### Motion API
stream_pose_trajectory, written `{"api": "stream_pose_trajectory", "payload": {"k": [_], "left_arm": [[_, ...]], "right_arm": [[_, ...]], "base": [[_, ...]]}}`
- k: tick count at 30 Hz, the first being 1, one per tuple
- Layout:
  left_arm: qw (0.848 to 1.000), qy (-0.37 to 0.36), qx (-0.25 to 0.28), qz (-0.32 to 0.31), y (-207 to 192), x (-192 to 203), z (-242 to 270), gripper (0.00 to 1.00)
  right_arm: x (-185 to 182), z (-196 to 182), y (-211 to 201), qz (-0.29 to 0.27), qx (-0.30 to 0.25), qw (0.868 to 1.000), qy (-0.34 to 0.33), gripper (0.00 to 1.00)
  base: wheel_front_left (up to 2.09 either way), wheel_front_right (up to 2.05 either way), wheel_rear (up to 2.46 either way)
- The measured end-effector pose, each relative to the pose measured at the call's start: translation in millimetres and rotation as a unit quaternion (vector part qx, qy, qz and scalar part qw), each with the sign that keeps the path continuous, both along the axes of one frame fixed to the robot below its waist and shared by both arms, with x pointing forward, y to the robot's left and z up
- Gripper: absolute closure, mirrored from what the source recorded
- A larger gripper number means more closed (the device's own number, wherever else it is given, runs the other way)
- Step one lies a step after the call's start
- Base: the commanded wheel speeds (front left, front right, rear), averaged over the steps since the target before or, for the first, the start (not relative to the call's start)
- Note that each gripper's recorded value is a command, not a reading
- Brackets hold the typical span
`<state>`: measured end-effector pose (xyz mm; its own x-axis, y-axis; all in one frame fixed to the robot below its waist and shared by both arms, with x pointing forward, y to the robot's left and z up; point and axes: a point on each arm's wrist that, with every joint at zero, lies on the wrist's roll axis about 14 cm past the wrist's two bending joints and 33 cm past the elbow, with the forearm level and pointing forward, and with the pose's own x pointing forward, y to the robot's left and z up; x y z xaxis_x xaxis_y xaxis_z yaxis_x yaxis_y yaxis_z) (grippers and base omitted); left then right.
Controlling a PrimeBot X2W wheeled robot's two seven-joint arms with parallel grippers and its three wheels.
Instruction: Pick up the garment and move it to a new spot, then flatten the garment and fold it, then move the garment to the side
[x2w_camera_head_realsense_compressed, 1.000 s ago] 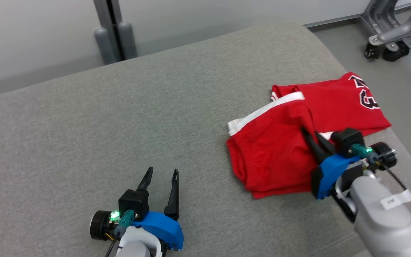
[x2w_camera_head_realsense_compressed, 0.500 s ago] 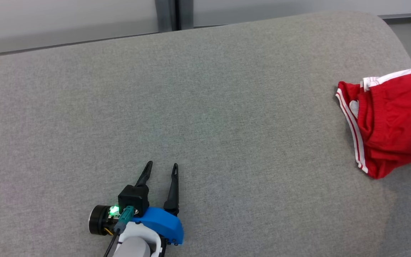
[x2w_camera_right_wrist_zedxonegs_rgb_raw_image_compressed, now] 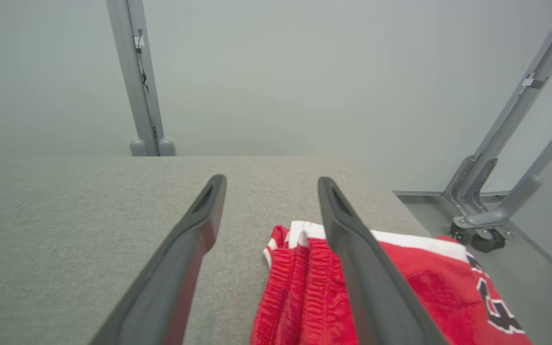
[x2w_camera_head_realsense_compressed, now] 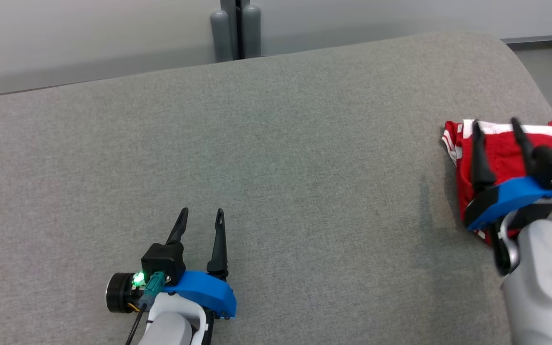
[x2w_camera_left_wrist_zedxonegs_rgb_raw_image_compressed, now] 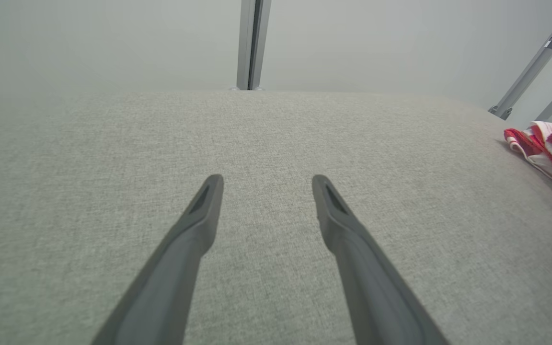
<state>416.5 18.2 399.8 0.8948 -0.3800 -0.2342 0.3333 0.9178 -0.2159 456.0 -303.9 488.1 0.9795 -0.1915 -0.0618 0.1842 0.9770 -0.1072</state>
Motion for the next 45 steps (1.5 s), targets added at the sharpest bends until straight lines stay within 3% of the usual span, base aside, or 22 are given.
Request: {"api": "stream_pose_trajectory", "payload": {"k": [6, 15, 32, 33, 38, 45], "left_arm": [[0.999, -0.012, 0.003, 0.043, 27, -6, 12, 0.00], [0.994, -0.022, 0.012, 0.110, 72, -24, 23, 0.00], [0.986, -0.030, 0.001, 0.162, 108, -49, 31, 0.00], [0.987, -0.026, 0.002, 0.161, 108, -50, 29, 1.00], [0.986, 0.010, 0.007, 0.165, 111, -65, 9, 1.00], [0.979, 0.038, -0.047, 0.194, 120, -64, 7, 1.00]], "right_arm": [[-17, -19, 71, 0.062, 0.060, 0.996, -0.001, 0.00], [-37, -34, 129, 0.128, 0.100, 0.987, 0.017, 0.00], [-54, -19, 144, 0.144, 0.120, 0.982, -0.005, 0.00], [-55, -21, 144, 0.143, 0.121, 0.982, -0.002, 1.00], [-67, -44, 142, 0.134, 0.132, 0.982, 0.034, 1.00], [-66, -42, 134, 0.106, 0.195, 0.975, 0.030, 1.00]], "base": [[0.00, 0.00, 0.00], [0.00, 0.00, 0.00], [0.00, 0.00, 0.00], [0.00, 0.00, 0.00], [0.00, 0.00, 0.00], [0.00, 0.00, 0.00]]}}
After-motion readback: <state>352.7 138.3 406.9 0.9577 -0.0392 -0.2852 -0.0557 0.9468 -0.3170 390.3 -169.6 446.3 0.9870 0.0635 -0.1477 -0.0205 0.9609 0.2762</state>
